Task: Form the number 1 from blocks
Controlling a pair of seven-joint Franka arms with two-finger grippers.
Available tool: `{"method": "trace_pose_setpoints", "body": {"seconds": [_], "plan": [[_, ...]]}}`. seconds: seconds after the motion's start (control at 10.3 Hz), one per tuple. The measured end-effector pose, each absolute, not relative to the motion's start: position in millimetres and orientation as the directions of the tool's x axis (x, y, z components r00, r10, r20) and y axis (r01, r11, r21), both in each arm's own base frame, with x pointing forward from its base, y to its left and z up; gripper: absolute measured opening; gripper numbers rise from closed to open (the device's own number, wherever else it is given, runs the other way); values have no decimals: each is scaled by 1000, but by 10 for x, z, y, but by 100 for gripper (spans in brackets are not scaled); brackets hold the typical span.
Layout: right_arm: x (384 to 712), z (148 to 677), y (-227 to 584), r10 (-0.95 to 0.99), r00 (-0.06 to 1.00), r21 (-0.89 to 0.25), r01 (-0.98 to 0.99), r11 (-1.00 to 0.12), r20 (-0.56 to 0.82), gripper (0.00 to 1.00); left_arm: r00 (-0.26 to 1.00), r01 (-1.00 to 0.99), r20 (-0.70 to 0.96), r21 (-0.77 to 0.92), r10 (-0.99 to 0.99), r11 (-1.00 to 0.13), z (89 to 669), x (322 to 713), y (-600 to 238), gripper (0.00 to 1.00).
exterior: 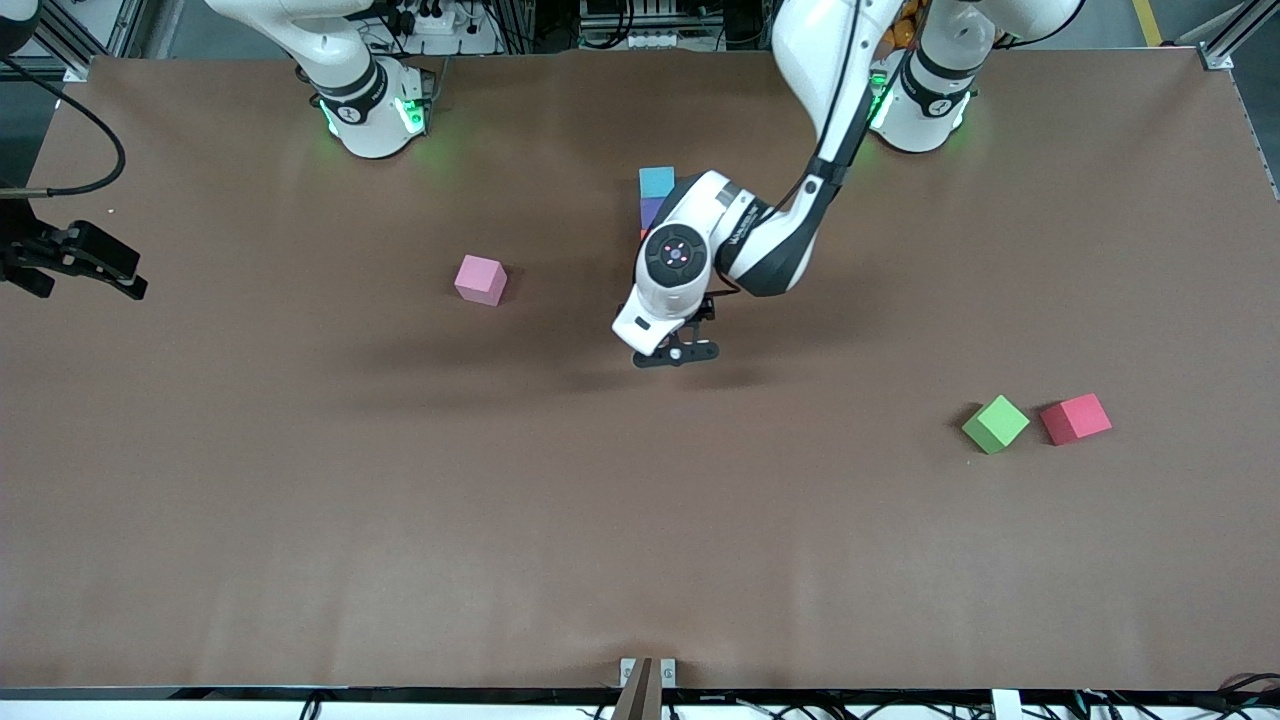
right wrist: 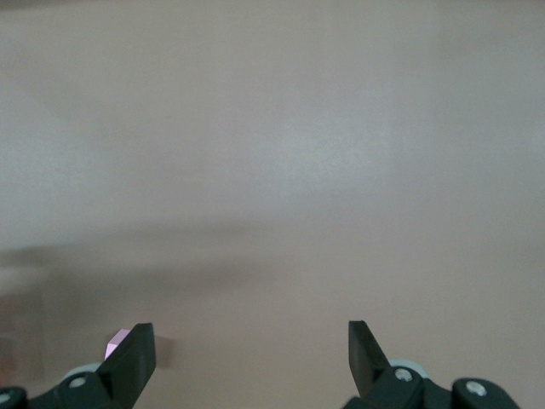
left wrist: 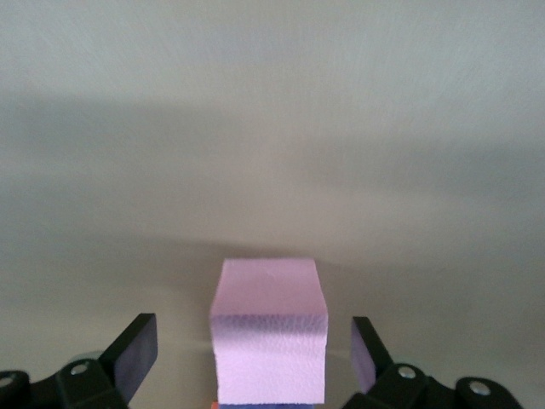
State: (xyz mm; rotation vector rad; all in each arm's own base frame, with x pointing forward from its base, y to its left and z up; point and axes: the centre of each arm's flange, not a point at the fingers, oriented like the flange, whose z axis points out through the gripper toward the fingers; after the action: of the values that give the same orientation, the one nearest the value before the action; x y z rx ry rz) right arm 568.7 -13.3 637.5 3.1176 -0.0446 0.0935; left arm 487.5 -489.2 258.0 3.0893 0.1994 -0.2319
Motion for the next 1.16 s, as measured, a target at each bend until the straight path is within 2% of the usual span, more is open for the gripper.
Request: {"method": "trace_pose_setpoints", "body": {"seconds": [0.19, 0.48, 0.87, 1.16], "plan": [[5686, 6381, -133, -27, 998, 22, -29, -999, 61, 100, 978, 183, -106, 35, 178, -983, 3242, 5213, -4532, 100], [5681, 6377, -127, -26, 998, 23, -27, -999, 56, 100, 971, 237, -40, 36, 235, -971, 4424, 5706, -3538, 100], [5670, 6367, -114, -24, 999, 23, -25, -999, 45, 100, 958, 284, -70, 84, 279, -955, 5474, 5980, -1704, 100], [5669, 6366, -97, -20, 999, 23, -21, -1000, 45, 100, 951, 306, -60, 41, 304, -951, 5757, 5966, -599, 100]]}}
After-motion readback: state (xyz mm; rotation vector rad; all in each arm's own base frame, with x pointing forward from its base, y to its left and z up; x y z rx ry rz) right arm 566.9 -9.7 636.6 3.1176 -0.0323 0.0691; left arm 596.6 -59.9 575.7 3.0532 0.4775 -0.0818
